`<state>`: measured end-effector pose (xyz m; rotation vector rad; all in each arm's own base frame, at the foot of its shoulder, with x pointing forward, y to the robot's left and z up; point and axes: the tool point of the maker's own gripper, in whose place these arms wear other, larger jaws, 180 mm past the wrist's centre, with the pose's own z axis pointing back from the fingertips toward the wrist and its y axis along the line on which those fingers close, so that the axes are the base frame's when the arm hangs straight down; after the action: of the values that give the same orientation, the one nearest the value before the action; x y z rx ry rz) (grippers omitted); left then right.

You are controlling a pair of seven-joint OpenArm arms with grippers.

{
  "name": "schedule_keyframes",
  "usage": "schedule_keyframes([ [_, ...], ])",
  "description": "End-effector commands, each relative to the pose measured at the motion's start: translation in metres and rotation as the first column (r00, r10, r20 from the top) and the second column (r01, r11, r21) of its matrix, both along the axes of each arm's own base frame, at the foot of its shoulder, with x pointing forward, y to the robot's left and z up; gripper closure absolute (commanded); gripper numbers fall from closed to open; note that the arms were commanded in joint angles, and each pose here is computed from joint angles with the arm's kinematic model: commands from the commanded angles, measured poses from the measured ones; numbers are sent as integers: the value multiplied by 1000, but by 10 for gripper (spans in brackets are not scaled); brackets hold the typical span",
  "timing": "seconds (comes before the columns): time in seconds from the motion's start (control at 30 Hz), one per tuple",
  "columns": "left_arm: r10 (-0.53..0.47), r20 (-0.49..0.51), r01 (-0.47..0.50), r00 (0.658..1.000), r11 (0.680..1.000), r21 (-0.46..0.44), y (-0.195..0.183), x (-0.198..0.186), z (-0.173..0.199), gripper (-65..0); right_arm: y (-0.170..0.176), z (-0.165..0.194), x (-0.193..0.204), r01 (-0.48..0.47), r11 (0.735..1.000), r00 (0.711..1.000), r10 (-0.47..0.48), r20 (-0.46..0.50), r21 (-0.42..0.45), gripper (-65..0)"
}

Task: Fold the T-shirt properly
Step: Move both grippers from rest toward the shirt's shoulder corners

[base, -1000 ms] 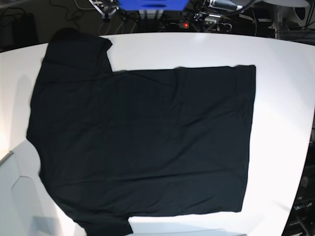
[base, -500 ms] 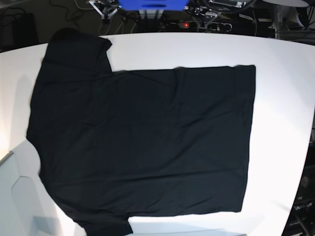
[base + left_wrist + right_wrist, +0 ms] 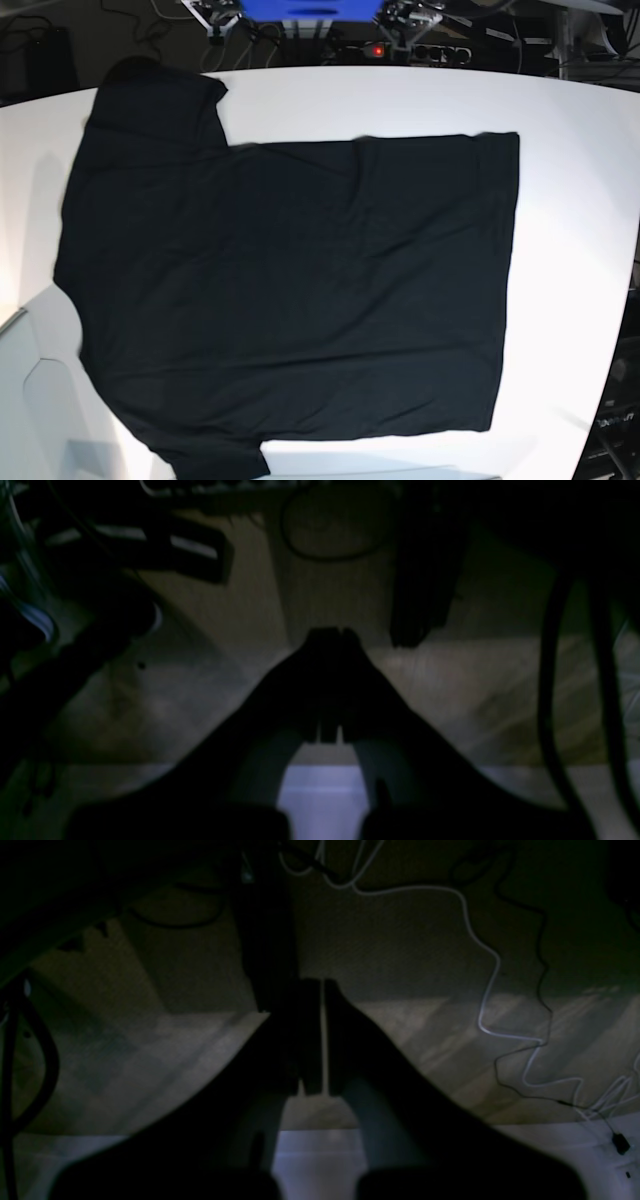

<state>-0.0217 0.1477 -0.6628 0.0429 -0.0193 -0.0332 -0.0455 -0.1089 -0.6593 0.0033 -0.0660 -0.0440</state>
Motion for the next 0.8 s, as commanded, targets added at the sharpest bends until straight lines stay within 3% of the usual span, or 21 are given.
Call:
schedule_keyframes([
  [0.0,-7,-1,7,1000,1000,2,1,-2,0,0,5,0,-3,-4,1000,1000,4,-1,20,0],
  [0.23,0,3,0,1000,1000,0,1,-3,0,0,2,2,-19,2,1000,1000,-2,-16,14,0],
  [0.4,0,-11,0,1000,1000,11,8,-14,1,0,-1,13,-18,-4,1000,998,4,56,8,0],
  [0.77,-41,119,38,992,999,35,31,-18,34,0,-10,28,-29,-12,1000,999,12,35,-5,0],
])
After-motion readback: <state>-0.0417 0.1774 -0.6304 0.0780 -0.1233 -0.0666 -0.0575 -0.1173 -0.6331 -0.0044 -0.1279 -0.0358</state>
